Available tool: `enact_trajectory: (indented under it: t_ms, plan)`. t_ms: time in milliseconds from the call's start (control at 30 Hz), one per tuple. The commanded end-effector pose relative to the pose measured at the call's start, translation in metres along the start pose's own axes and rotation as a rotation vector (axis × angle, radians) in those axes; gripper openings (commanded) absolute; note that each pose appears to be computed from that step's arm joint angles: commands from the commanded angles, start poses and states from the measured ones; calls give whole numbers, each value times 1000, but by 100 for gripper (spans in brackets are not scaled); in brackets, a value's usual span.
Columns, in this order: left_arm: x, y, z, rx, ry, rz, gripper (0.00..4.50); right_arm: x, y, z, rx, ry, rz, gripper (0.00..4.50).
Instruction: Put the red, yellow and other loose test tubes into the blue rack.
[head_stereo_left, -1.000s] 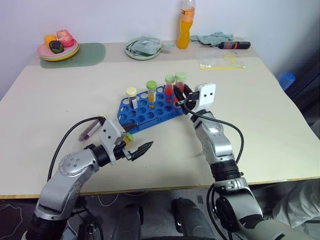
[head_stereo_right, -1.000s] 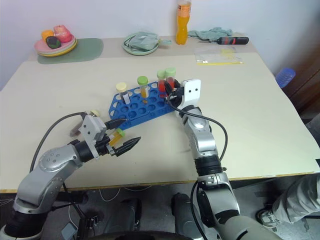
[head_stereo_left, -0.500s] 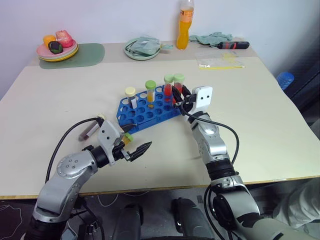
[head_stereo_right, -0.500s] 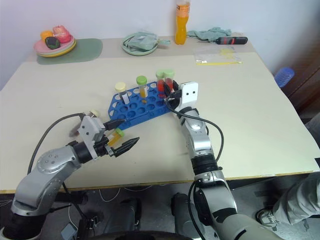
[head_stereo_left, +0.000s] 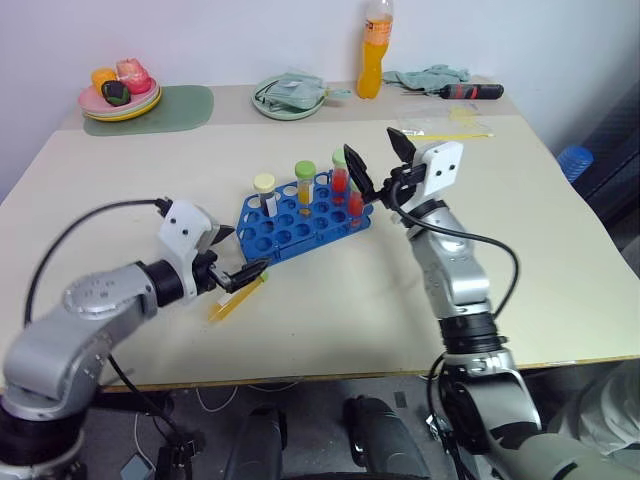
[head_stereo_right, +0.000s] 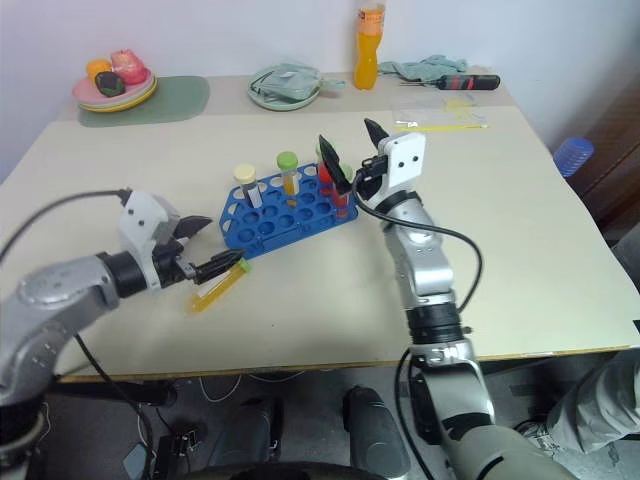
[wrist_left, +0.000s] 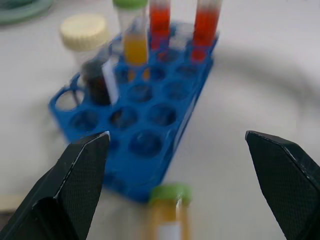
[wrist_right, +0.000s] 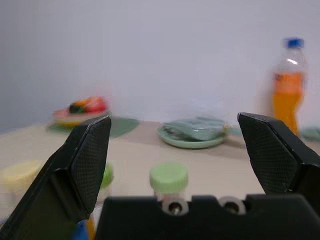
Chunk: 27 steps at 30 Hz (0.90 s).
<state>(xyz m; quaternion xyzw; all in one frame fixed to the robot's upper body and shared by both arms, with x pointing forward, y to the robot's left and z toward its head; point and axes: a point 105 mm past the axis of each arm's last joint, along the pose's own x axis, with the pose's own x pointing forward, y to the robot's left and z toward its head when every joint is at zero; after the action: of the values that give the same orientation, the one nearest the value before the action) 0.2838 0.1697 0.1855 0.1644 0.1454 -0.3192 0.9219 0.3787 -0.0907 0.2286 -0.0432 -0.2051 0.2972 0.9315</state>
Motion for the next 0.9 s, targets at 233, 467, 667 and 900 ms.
enact_trajectory:
  t_ms: [233,467,667,900]
  plan:
    - [-5,-7,-17,-51,517,-162,450,-56,70,14,-108,157,677,445]
    - [11,0,-33,19,675,-129,450,-69,86,10,-92,219,799,445]
    - [20,-4,-38,21,716,-148,450,-79,93,5,-98,249,825,445]
    - [29,-12,-43,11,732,-173,450,-80,98,2,-90,248,800,445]
